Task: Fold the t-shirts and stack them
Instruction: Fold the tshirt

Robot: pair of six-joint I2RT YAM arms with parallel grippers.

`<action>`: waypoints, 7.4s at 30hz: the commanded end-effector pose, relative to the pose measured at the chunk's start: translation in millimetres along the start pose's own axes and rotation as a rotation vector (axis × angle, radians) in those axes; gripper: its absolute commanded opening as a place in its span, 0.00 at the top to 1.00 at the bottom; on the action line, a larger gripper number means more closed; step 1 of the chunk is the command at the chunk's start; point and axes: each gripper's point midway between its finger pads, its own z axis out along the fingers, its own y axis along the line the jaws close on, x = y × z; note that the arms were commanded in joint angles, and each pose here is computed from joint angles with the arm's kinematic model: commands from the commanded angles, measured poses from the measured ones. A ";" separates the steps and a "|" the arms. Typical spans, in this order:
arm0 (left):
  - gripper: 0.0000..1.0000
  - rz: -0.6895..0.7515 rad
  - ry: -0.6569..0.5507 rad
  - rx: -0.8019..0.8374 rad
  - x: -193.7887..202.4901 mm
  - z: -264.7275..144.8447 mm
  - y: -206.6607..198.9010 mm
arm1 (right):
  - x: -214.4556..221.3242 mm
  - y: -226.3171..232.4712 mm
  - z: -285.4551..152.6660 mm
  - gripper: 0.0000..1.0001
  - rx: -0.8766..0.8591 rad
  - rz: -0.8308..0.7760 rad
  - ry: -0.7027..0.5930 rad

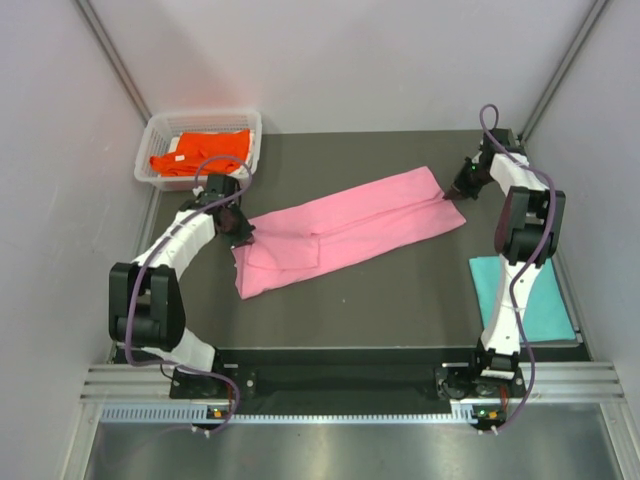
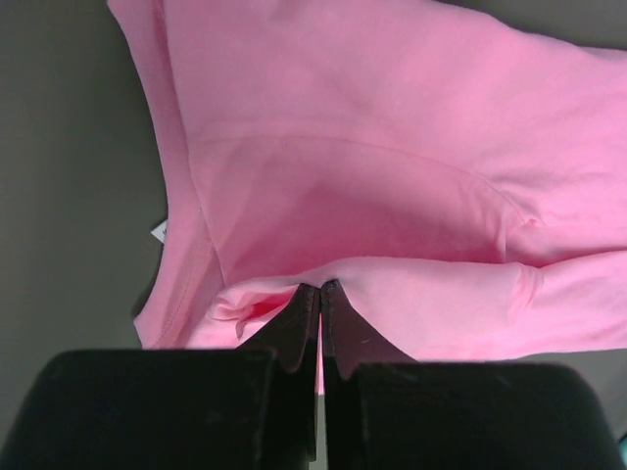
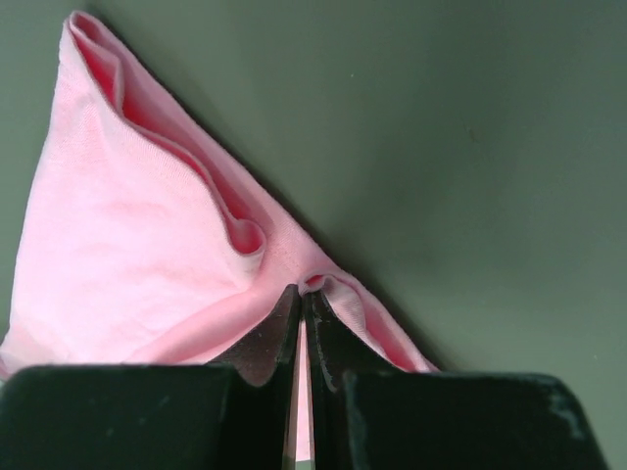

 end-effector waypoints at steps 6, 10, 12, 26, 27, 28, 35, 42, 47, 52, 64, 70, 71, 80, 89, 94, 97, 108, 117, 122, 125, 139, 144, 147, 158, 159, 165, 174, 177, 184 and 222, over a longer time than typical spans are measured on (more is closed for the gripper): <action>1.00 0.021 -0.045 0.002 -28.4 11.9 -4.4 | -15.1 9.5 -1.4 0.97 -0.011 -0.022 -0.038; 1.00 0.022 -0.008 0.013 -24.3 14.7 -5.7 | -17.2 9.4 -0.5 0.97 -0.008 -0.021 -0.041; 1.00 0.022 -0.011 -0.007 -24.8 14.6 -1.4 | -18.2 11.3 -0.7 0.97 -0.011 -0.023 -0.042; 1.00 0.018 -0.032 -0.060 -29.0 15.7 10.5 | -20.5 9.4 4.9 0.98 -0.007 -0.007 -0.042; 1.00 0.017 -0.037 -0.062 -29.5 15.2 11.5 | -21.1 9.0 4.7 0.98 -0.008 -0.007 -0.043; 1.00 0.016 -0.040 -0.065 -29.6 14.6 12.3 | -21.3 9.0 5.1 0.98 -0.008 -0.006 -0.043; 1.00 0.010 -0.048 -0.076 -28.9 13.4 17.0 | -27.2 12.4 1.5 0.98 -0.011 -0.009 -0.061; 1.00 0.005 -0.018 -0.051 -25.0 23.8 11.7 | -25.7 9.5 9.0 0.84 -0.009 0.000 -0.050; 0.84 0.050 0.032 -0.019 -21.5 25.9 4.1 | -27.7 4.7 3.0 0.56 0.016 -0.022 -0.042; 0.61 0.093 -0.043 -0.122 -34.9 -4.3 22.3 | -34.6 -0.1 -45.5 0.45 0.119 -0.107 -0.118; 0.66 0.095 0.029 0.235 13.6 -40.5 -22.0 | 49.1 56.8 -56.0 0.41 -0.066 -0.192 -0.045; 0.69 0.103 0.111 0.351 38.2 -10.1 -45.7 | 61.6 41.5 -29.4 0.72 -0.080 -0.189 0.015; 0.69 0.086 0.135 0.336 43.4 -3.3 -42.2 | 59.3 35.0 -27.8 0.75 -0.072 -0.180 0.015; 0.70 0.019 0.295 0.035 104.3 38.2 39.3 | 54.0 -20.6 -10.2 0.73 0.079 -0.185 0.010; 0.66 0.094 0.227 -0.027 93.3 0.3 54.5 | 40.5 -56.0 -19.1 0.64 0.259 -0.236 -0.004; 0.56 0.119 0.123 -0.052 76.7 -36.8 60.3 | 32.0 -66.3 -39.7 0.57 0.357 -0.256 -0.038; 0.53 0.101 0.086 -0.059 74.3 -45.4 63.7 | 31.8 -62.8 -62.4 0.44 0.374 -0.244 -0.072; 0.39 -0.158 0.164 0.122 106.9 -34.0 38.6 | 68.0 -17.7 -81.0 0.21 0.053 -0.145 -0.088; 0.42 -0.376 0.170 0.134 123.3 -27.3 44.1 | 99.6 -8.5 -65.3 0.17 -0.113 -0.062 -0.048; 0.42 -0.446 0.142 0.081 123.0 -30.1 54.1 | 103.9 -10.9 -62.7 0.16 -0.116 -0.056 -0.039; 0.41 -0.473 0.132 0.060 125.5 -30.4 60.4 | 100.1 -17.4 -63.4 0.14 -0.104 -0.050 -0.048; 0.43 -0.500 0.126 0.049 134.8 -12.1 70.8 | 79.4 -35.3 -51.1 0.26 -0.090 -0.003 -0.051; 0.39 -0.472 0.083 0.057 118.9 -12.8 63.9 | 64.9 -42.8 -46.0 0.29 -0.081 0.045 -0.060; 0.37 -0.461 0.070 0.052 112.0 -13.7 61.1 | 57.7 -52.9 -47.0 0.32 -0.066 0.087 -0.073; 0.42 -0.534 0.002 0.024 99.7 -1.7 66.3 | 66.7 -56.2 -36.3 0.41 -0.075 0.201 -0.086; 0.44 -0.531 -0.005 0.021 98.2 -1.1 66.9 | 67.0 -55.9 -35.0 0.43 -0.077 0.208 -0.087; 0.56 -0.483 -0.033 0.012 94.2 1.1 70.7 | 68.5 -61.1 -28.8 0.59 -0.061 0.261 -0.107; 0.91 -0.299 0.014 0.078 94.6 9.1 56.2 | 78.4 -83.0 -29.0 1.00 0.045 0.187 -0.088; 1.00 -0.220 -0.002 0.087 85.9 10.7 50.2 | 84.6 -88.3 -38.2 1.00 0.086 0.140 -0.097; 1.00 -0.056 0.000 0.069 73.4 27.0 23.4 | 101.9 -91.9 -78.1 1.00 0.143 0.064 -0.154; 1.00 0.582 -0.435 0.170 -158.9 219.2 -204.0 | 387.5 20.5 -113.3 1.00 -0.060 -0.280 0.254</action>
